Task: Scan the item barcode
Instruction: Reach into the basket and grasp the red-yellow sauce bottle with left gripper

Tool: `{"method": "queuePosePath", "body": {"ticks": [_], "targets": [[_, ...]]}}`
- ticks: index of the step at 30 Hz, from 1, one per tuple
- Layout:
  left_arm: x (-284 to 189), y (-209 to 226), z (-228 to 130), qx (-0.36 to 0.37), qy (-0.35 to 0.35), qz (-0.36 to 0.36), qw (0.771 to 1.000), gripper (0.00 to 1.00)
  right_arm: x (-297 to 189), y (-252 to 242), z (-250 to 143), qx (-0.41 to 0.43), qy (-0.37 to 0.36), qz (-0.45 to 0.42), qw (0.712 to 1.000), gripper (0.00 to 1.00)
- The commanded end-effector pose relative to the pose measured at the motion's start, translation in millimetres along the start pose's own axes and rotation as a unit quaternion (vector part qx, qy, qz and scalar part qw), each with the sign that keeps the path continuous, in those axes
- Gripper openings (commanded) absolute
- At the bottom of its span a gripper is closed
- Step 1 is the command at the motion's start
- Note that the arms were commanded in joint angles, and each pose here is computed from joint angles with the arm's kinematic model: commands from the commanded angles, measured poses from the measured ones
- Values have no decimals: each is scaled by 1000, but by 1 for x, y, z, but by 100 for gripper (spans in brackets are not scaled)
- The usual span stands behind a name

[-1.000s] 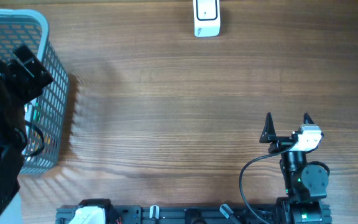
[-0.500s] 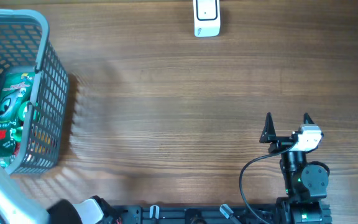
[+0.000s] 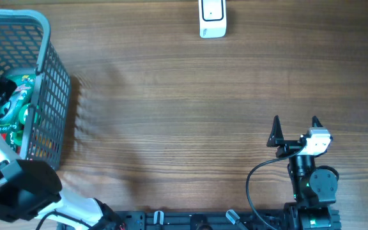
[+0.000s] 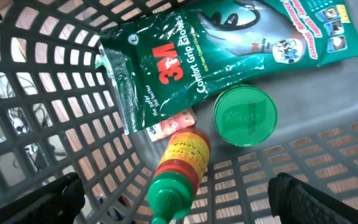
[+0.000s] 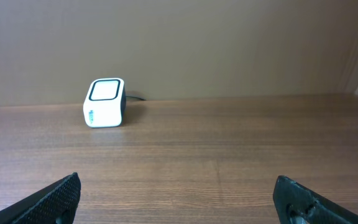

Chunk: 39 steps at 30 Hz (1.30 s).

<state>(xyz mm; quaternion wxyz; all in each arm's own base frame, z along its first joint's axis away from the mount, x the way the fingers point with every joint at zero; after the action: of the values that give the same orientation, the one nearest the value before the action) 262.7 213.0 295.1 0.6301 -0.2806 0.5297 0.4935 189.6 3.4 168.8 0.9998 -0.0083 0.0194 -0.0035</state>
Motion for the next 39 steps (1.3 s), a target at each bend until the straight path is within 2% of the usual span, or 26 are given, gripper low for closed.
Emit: {"method": "queuePosePath", "body": {"ticks": [1, 10, 17, 26, 28, 29, 32, 39], "targets": [[16, -4, -2, -9, 20, 10, 1000, 100, 0, -1, 1, 8, -2, -6, 1000, 100], [64, -11, -40, 28, 117, 22, 992, 100, 0, -1, 1, 7, -2, -6, 1000, 100], [67, -16, -45, 37, 125, 16, 991, 100, 0, -1, 1, 8, -2, -6, 1000, 99], [95, -15, -62, 43, 154, 34, 987, 98, 0, -1, 1, 7, -2, -6, 1000, 100], [95, -16, -62, 43, 152, 32, 987, 90, 0, -1, 1, 7, -2, -6, 1000, 100], [95, -16, -62, 43, 152, 32, 987, 81, 0, -1, 1, 7, -2, -6, 1000, 100], [95, -16, -61, 42, 151, 31, 987, 66, 0, -1, 1, 7, -2, -6, 1000, 100], [95, -15, -60, 40, 151, 31, 987, 48, 0, -1, 1, 7, -2, -6, 1000, 100]]}}
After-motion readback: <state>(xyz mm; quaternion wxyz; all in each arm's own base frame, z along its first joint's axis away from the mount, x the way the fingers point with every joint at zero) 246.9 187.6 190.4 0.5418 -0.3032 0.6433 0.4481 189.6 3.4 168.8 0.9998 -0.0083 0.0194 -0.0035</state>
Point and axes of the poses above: each gripper's point midway between its finger pads, its own x axis out along the fingers, its own y axis along the line the jaws close on, z = x × y, the point moved 6 cm from there along -x, back along the fingers, and after that the axes turned 3 degrees about -x, right-handed, at the moved point
